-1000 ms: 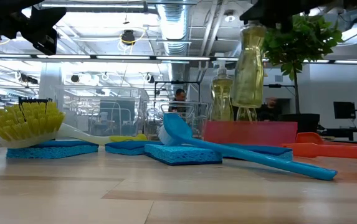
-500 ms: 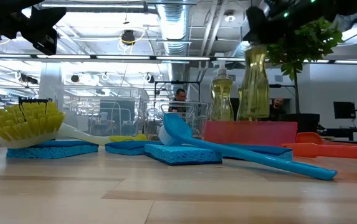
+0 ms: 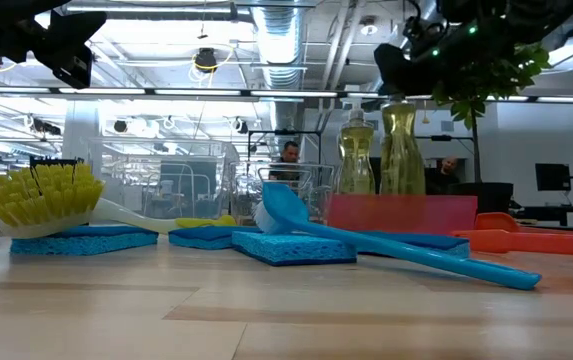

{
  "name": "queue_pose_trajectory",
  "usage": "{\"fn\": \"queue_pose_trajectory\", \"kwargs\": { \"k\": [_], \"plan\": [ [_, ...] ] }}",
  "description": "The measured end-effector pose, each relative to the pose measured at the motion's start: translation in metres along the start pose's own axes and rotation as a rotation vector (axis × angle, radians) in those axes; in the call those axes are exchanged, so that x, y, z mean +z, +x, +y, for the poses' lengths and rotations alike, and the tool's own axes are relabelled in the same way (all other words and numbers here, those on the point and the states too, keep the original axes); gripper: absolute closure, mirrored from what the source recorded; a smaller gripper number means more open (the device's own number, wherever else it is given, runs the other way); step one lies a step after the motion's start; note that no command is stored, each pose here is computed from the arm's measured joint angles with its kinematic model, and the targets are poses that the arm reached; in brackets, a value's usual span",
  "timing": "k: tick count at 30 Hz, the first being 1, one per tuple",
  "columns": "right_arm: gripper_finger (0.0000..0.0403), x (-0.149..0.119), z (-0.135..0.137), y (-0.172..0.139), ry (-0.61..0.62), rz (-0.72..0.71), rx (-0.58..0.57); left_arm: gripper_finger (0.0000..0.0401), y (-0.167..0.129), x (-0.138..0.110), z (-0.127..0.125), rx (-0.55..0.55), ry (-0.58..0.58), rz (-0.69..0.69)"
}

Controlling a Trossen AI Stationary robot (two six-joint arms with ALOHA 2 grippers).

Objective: Pick & Place Kitchen Sink Supplies
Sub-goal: Put the soap dispenser into the red bin, then put the green dish brush into the white bin

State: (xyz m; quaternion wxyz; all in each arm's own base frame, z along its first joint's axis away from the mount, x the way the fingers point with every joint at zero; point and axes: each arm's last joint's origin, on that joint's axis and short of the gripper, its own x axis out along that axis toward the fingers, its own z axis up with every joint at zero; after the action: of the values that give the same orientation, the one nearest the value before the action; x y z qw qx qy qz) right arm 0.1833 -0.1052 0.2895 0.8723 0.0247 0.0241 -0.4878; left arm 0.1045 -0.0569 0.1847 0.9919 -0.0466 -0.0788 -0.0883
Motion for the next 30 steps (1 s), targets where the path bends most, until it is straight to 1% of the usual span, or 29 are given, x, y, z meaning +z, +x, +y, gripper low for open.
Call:
{"fn": "queue_pose_trajectory", "kwargs": {
  "k": [5,12,16,19,23,26,30],
  "plan": [
    [0.0266,-0.005,0.001,0.005,0.011,0.022,-0.013,0.0243,0.000,0.000,0.000,0.000,0.000,0.000],
    [0.0264,-0.007,0.002,0.006,0.001,0.040,-0.008,0.0243,0.000,0.000,0.000,0.000,0.000,0.000],
    [0.0261,-0.007,0.002,0.006,-0.002,0.049,0.021,0.0243,0.000,0.000,0.000,0.000,0.000,0.000],
    [0.0252,-0.009,0.003,0.005,-0.012,0.068,0.039,0.0243,0.000,0.000,0.000,0.000,0.000,0.000],
    [0.0230,-0.011,0.003,0.006,-0.027,0.091,0.055,0.0243,0.000,0.000,0.000,0.000,0.000,0.000],
    [0.0208,-0.012,0.004,0.005,-0.033,0.103,0.086,0.0243,0.000,0.000,0.000,0.000,0.000,0.000],
    [0.0176,-0.015,0.004,0.005,-0.049,0.124,0.091,0.0243,0.000,0.000,0.000,0.000,0.000,0.000]
  ]
}}
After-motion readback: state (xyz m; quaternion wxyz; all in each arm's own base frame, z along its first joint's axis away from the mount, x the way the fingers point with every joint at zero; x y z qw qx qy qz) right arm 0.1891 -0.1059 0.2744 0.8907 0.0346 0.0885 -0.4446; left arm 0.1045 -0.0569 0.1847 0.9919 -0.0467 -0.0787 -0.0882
